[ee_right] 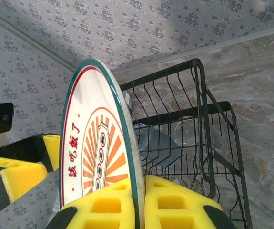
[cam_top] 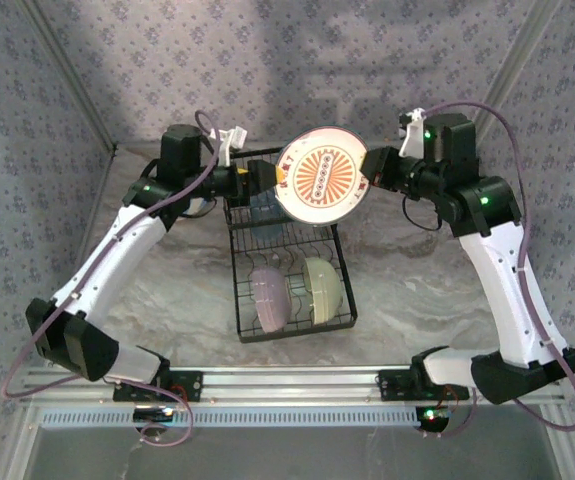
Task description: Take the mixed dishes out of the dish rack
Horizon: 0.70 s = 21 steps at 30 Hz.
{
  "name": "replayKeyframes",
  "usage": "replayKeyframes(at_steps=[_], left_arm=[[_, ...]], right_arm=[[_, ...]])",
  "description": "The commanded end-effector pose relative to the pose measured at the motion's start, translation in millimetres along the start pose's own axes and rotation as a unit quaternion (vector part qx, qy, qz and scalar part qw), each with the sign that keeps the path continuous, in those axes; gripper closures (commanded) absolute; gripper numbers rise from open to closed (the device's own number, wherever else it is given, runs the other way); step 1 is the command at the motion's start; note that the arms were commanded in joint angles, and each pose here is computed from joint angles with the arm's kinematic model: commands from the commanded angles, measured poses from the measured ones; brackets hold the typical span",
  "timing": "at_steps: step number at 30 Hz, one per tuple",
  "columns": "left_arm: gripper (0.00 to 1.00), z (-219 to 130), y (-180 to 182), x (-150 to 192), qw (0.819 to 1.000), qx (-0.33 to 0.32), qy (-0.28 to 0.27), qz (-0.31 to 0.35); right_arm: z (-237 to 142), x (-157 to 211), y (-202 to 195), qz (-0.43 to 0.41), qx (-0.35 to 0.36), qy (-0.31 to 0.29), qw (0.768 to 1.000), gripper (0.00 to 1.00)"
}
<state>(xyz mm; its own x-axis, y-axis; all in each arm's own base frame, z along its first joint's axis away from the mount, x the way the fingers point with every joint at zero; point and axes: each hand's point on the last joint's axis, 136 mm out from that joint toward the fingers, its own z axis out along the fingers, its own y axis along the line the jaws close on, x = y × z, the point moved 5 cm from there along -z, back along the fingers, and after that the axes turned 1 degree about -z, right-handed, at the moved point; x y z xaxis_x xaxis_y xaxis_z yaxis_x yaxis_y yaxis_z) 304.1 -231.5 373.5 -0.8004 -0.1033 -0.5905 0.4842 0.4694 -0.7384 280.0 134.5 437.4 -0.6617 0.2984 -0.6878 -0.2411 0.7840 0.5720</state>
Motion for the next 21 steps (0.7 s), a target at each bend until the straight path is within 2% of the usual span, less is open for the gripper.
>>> replayKeyframes(at_steps=[1, 7, 21], left_arm=[[0.14, -3.0, -13.6, -6.7, 1.000, 0.019, -0.006, 0.010], [0.24, 1.1, -14.2, -8.4, 1.000, 0.031, -0.003, -0.001], [0.62, 2.4, -18.7, -10.9, 0.998, 0.050, -0.002, -0.026]], right_arm=[[-10.8, -9.9, 14.4, 0.009, -0.053, -0.025, 0.998, 1.00], [-7.3, -9.3, 14.0, 0.014, -0.068, -0.022, 0.997, 1.00], [-1.0, -9.4, 15.0, 0.036, -0.087, -0.019, 0.995, 1.00]])
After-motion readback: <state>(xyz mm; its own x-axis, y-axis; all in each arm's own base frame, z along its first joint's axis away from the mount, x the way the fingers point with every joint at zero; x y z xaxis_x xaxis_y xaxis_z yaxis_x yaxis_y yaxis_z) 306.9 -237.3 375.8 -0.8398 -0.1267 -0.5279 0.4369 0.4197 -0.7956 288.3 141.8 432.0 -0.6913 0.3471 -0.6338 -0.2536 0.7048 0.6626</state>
